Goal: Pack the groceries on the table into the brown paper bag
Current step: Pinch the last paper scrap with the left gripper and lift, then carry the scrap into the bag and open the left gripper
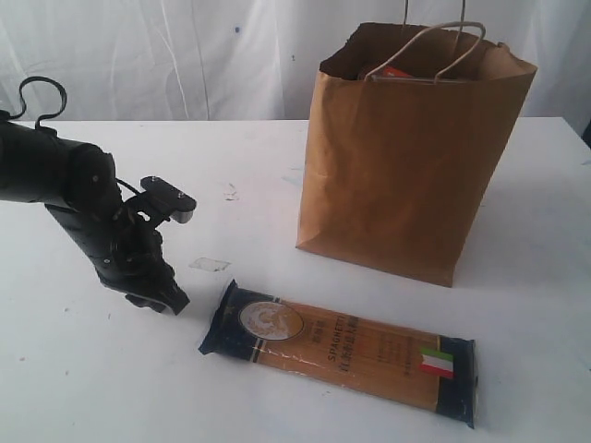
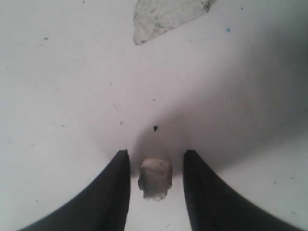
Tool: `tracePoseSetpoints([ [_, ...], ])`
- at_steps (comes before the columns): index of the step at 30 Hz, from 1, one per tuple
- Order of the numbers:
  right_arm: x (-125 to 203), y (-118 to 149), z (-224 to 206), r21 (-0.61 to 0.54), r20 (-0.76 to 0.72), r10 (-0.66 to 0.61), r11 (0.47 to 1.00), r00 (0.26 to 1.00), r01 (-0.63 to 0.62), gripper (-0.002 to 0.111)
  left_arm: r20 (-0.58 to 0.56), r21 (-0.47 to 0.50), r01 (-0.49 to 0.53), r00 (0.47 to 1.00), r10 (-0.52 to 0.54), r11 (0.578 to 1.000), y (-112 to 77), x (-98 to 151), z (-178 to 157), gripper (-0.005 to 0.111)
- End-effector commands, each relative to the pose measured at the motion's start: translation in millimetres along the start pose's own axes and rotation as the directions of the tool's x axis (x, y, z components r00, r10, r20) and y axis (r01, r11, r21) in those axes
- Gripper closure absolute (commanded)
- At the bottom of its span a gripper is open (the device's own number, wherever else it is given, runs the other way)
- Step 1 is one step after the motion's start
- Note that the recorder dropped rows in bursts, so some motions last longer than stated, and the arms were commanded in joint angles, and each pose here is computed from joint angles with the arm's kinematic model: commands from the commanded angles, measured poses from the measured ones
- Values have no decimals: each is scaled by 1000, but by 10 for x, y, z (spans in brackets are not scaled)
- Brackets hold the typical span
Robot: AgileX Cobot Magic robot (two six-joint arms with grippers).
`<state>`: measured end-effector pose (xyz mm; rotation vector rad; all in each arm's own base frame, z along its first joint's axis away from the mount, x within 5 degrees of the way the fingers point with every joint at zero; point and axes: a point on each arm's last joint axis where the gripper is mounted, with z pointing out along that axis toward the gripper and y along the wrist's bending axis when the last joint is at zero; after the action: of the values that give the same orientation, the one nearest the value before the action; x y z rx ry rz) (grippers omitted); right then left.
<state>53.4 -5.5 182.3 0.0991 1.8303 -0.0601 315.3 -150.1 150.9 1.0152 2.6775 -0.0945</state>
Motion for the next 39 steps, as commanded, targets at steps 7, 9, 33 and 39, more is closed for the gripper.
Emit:
tracePoseSetpoints([
  [7, 1, -2, -1, 3, 6, 3, 1000, 1000, -3, 108, -3, 13, 6, 1000, -6, 1000, 4, -46, -60, 107],
  [9, 1, -2, -1, 3, 6, 3, 1000, 1000, -3, 108, -7, 36, 20, 1000, -20, 999, 4, -130, -181, 107],
  [33, 1, -2, -1, 3, 6, 3, 1000, 1000, -3, 108, 568, 671, -440, 822, -33, 597, -697, -598, -1557, 107],
  [39, 1, -2, -1, 3, 6, 3, 1000, 1000, -3, 108, 774, 545, -460, 597, -210, 700, -638, -935, -1850, 107],
])
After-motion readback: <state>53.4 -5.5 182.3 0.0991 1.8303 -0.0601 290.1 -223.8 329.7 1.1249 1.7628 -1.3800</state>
